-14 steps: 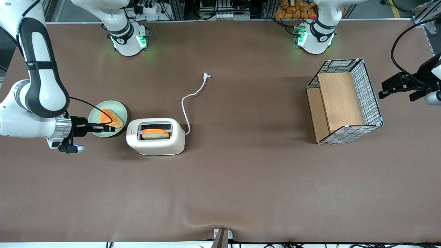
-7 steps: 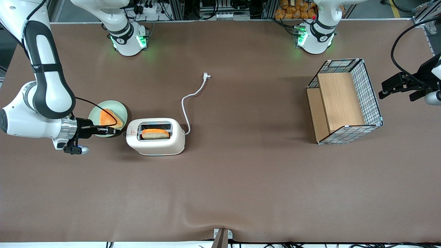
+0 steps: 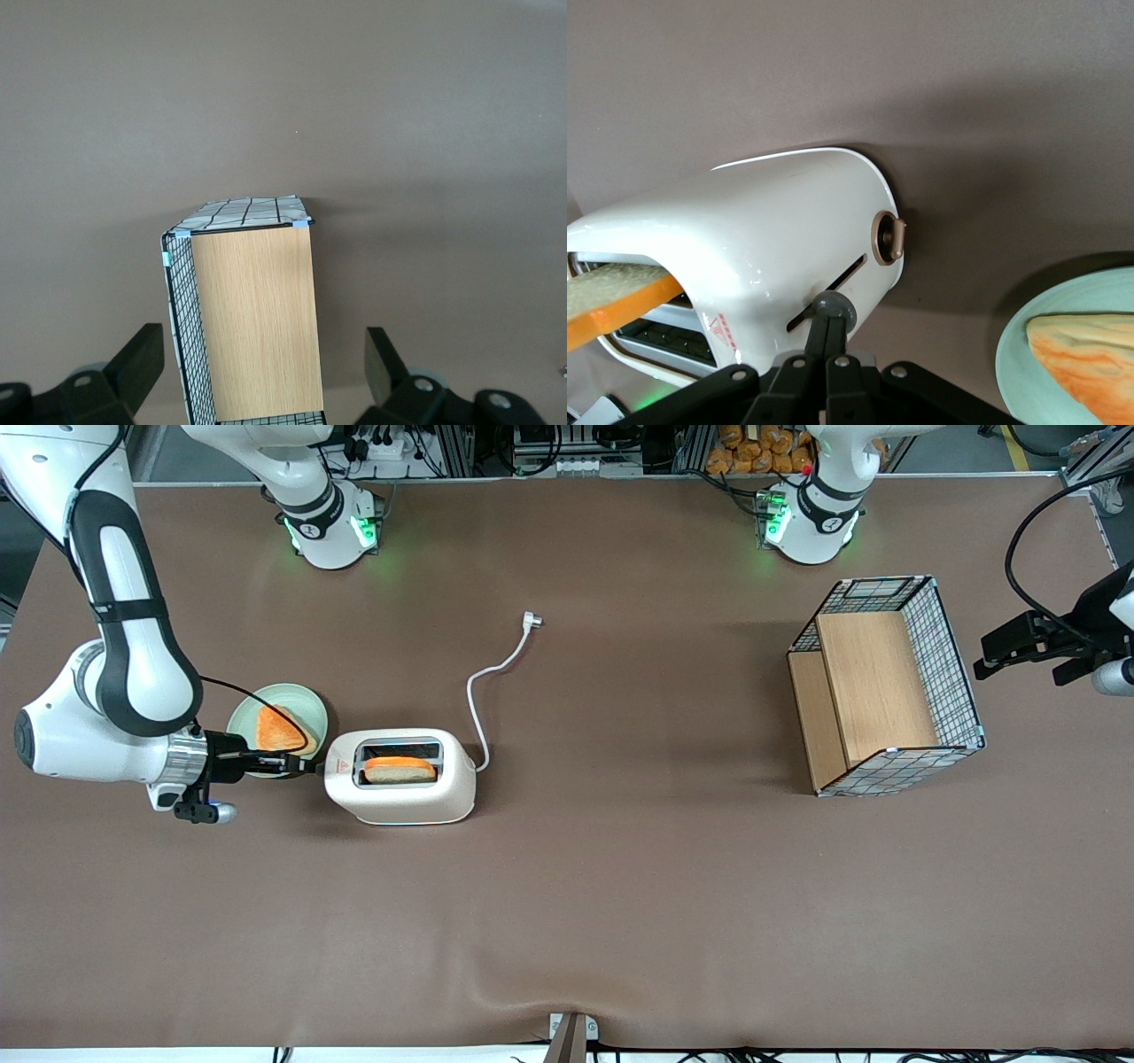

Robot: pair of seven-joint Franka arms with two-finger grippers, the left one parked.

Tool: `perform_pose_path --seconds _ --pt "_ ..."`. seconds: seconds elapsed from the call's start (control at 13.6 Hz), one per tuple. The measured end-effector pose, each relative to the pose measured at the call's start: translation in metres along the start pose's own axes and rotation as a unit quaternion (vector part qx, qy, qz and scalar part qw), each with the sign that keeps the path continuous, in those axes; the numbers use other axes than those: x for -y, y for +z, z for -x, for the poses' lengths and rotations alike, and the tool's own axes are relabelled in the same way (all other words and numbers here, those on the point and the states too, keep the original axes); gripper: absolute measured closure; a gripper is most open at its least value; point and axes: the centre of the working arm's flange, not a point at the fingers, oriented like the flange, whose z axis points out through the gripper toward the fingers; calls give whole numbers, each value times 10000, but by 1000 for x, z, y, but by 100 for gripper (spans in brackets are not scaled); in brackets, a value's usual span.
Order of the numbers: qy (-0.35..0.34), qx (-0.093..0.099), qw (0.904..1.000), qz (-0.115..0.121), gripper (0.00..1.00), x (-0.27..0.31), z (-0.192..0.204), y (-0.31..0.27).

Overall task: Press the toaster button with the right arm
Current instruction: 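Lower the right gripper onto the toaster's side lever, then press the toaster lever down with the right gripper and hold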

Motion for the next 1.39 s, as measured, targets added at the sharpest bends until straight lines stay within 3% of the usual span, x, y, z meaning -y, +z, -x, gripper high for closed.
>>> perform_pose_path --seconds 1.39 --pt "-83 -134 9999 62 99 -10 -5 23"
